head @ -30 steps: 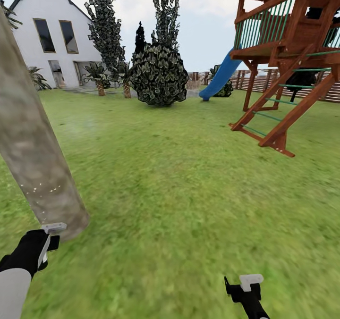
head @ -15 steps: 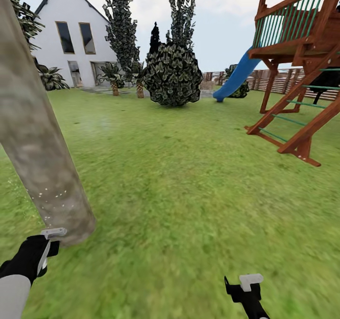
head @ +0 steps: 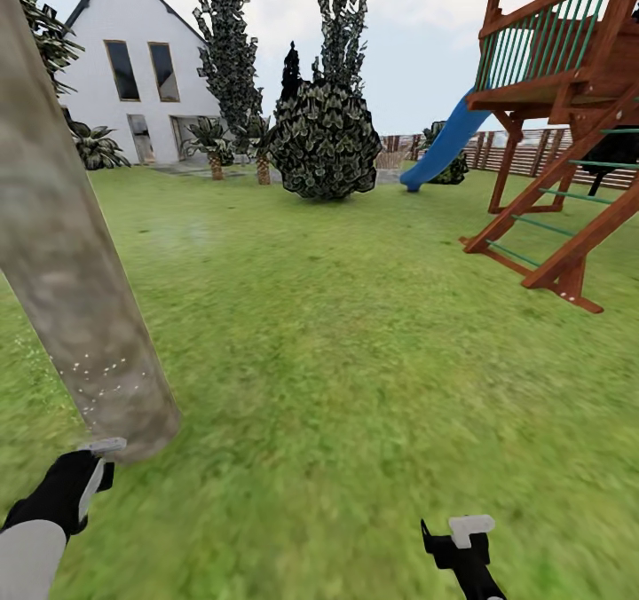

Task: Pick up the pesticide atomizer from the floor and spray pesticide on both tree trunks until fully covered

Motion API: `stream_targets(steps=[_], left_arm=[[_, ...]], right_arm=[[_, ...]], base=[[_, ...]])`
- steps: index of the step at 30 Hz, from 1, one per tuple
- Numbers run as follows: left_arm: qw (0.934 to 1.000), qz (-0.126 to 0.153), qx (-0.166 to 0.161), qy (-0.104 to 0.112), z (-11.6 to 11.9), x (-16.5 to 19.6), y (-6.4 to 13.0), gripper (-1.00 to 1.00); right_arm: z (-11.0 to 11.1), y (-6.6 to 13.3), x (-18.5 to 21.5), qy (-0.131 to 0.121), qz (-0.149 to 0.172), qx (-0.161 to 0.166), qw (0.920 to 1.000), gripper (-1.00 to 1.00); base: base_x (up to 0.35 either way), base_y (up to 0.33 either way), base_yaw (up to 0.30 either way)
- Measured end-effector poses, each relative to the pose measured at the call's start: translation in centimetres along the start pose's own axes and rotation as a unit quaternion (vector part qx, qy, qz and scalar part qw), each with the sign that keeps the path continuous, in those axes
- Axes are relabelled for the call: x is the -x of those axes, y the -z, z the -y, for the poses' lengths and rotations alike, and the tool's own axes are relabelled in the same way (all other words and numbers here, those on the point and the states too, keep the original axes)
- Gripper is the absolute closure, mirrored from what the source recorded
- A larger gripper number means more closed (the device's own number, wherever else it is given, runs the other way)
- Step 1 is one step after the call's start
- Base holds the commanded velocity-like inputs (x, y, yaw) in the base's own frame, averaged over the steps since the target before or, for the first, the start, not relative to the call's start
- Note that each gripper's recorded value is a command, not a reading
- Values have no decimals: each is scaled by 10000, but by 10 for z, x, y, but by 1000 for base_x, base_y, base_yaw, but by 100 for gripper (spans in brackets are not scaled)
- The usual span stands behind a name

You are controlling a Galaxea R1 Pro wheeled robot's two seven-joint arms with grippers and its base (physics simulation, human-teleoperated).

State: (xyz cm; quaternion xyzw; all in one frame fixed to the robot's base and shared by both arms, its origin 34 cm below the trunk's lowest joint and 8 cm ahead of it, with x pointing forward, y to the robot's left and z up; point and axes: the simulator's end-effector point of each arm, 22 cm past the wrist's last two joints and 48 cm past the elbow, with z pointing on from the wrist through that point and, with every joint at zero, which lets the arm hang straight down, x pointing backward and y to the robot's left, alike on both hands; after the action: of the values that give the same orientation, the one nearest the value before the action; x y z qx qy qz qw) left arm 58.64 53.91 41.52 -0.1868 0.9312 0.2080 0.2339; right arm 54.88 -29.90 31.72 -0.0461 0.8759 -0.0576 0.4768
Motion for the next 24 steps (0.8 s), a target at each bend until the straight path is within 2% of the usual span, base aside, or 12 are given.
stream_targets(steps=[1,3,7,10,14,20,24], left_arm=[[9998,165,-94,14,18,1,0,100],[9992,368,-136,25,27,6,1,100],[9992,352,-172,8,31,0,-1,100],[9996,254,-149,-35,28,-14,-4,100],[9996,238,-149,-46,29,-16,-5,100],[9996,240,-155,-44,29,-17,-5,100],[9996,240,-154,-46,29,-17,-5,100]], right_arm=[[0,0,0,-3,1,0,10000,-100],[-1,0,0,-4,1,3,10000,-100],[-1,0,0,-4,2,3,10000,-100],[-1,0,1,-1,5,6,10000,-100],[-1,0,1,-2,5,4,10000,-100],[-2,0,1,-4,6,12,10000,-100],[-2,0,1,-2,6,14,10000,-100]], base=[[0,0,172],[0,0,240],[68,0,273],[307,0,264],[333,-14,69],[228,-178,16],[158,-235,213]])
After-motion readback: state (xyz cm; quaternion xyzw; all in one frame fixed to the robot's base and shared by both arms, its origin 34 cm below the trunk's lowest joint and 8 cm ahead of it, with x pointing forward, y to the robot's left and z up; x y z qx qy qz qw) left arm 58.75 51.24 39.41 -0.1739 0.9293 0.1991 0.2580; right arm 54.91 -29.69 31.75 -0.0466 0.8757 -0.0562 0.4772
